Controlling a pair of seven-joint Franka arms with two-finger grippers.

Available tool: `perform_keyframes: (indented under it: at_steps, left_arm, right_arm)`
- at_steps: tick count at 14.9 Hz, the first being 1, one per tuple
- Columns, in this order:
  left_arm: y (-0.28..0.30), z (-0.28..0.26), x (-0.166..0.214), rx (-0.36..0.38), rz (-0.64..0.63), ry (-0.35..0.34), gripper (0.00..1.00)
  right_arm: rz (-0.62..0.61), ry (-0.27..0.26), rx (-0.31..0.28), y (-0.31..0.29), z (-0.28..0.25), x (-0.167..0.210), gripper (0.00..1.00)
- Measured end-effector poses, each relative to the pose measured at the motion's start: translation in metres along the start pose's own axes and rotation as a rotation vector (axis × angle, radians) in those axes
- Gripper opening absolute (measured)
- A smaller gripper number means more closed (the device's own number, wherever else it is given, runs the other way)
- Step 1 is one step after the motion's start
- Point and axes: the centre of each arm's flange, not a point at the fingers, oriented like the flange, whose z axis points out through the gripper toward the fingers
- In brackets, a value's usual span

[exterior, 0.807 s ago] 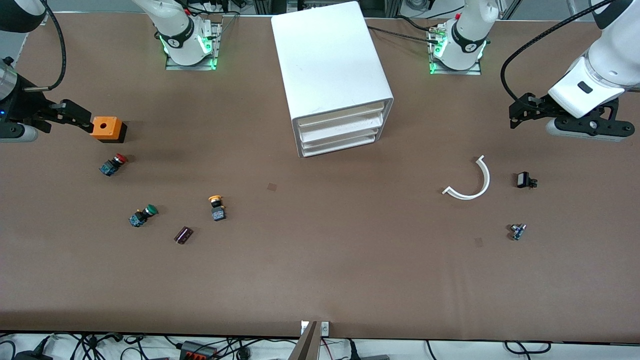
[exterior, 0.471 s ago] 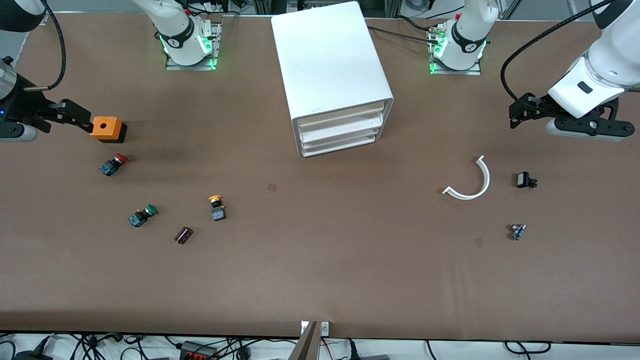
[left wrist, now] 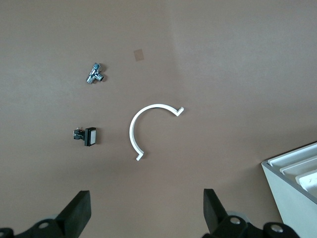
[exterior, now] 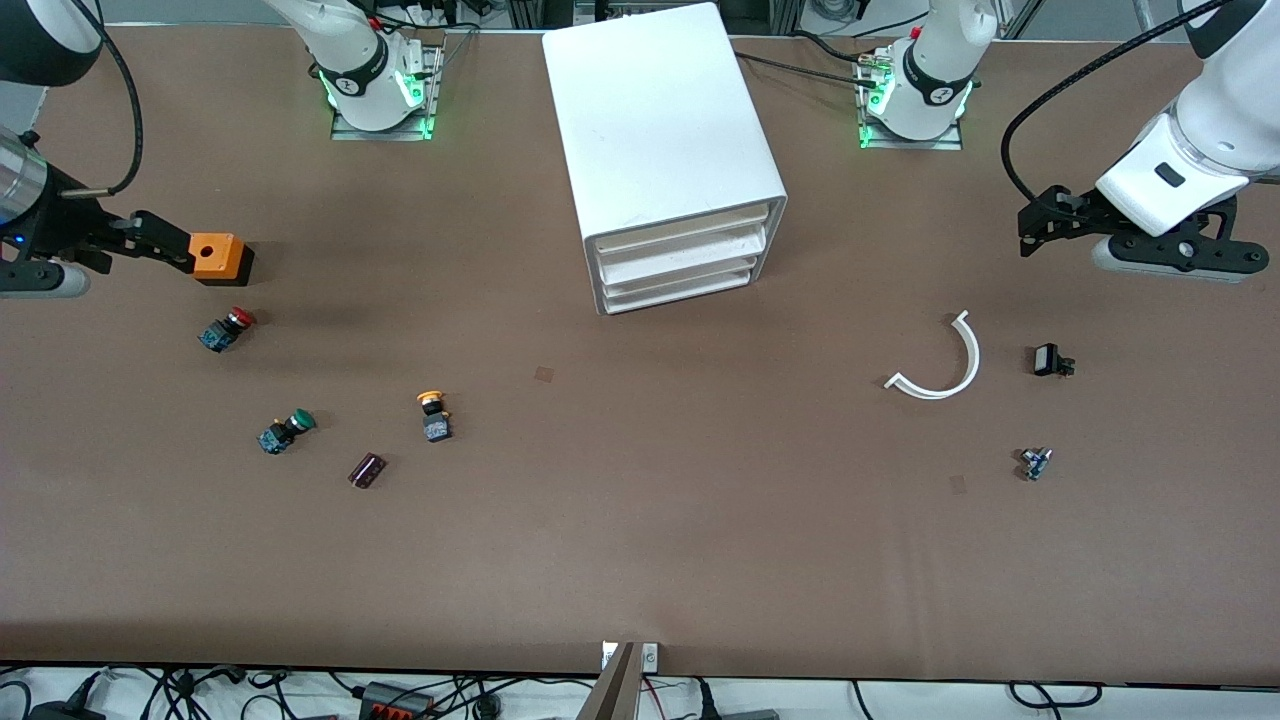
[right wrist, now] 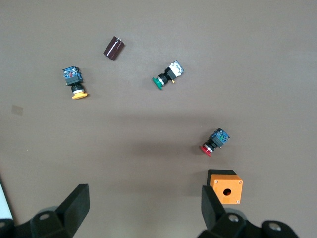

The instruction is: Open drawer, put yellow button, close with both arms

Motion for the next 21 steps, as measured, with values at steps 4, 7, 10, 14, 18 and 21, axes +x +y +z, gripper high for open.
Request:
perform_keyframes:
  at_steps: [4,7,10,14,18,21]
  left_arm:
    - [0.002,0.006,-0.009,-0.010,0.002,-0.077,1.00]
    - [0.010,0.019,-0.025,-0.059,0.006,-0.229,1.00]
    - [0.028,0.039,-0.039,-0.090,0.040,-0.399,1.00]
    - [0.070,0.068,-0.032,-0.281,0.086,-0.505,1.00]
    - [0.119,0.125,0.001,-0.478,0.101,-0.527,1.00]
    - [0.158,0.156,0.016,-0.575,0.155,-0.490,1.00]
  right_arm:
    - [-0.040,0.030,-0.001,-0.021,0.019,0.021,1.00]
    - [-0.107,0.027,-0.002,-0.063,0.036,0.040,1.00]
    - [-0.151,0.046,-0.001,-0.093,0.068,0.071,1.00]
    - [-0.175,-0.007,-0.002,-0.110,0.132,0.105,1.00]
    - [-0.206,-0.061,0.009,-0.137,0.187,0.115,1.00]
    - [-0.185,-0.079,0.067,-0.147,0.225,0.122,1.00]
